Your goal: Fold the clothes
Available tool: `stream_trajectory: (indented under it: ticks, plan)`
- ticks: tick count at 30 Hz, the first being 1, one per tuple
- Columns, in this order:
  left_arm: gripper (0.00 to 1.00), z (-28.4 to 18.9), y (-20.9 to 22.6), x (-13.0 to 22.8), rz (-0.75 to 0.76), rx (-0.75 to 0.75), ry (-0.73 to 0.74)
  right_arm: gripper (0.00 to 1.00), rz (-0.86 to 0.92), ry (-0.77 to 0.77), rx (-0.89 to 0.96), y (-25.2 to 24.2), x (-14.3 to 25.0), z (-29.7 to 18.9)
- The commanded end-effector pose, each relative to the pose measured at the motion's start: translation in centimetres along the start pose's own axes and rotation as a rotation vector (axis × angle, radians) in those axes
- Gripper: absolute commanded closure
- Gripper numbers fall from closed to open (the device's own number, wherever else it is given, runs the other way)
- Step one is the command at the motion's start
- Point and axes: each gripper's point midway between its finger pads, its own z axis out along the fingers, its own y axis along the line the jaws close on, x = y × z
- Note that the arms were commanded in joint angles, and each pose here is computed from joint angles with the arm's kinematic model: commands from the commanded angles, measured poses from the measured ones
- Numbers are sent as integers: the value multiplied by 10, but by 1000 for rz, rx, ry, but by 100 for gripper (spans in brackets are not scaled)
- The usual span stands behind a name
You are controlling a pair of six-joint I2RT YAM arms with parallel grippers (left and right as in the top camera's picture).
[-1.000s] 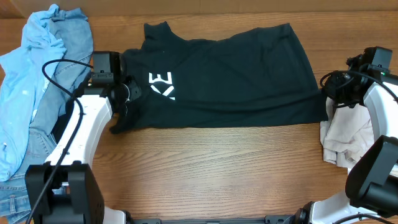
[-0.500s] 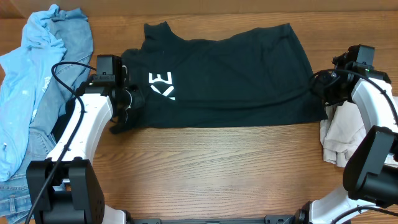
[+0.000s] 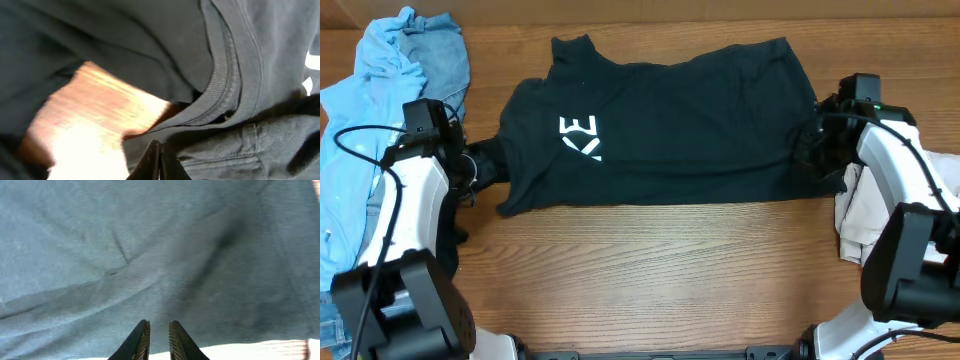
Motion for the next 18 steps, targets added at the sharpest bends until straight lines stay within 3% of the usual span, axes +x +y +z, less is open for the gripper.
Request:
stream_trajectory:
  ticks: [1, 5, 9, 13, 18]
  plan:
    - [96, 25, -9, 3, 80, 57, 57, 83, -22, 15, -8, 6, 4, 4]
    - [96, 57, -4, -1, 115, 47, 73, 83, -17, 34, -1, 5, 9, 4]
    - [93, 74, -6, -37, 130, 65, -59, 83, -12, 58, 4, 3, 15, 3]
    - [90, 70, 18, -73, 82, -81, -214, 83, -4, 92, 11, 2, 23, 3]
    - [93, 56, 75, -89, -54, -211, -254, 83, -2, 98, 13, 1, 25, 3]
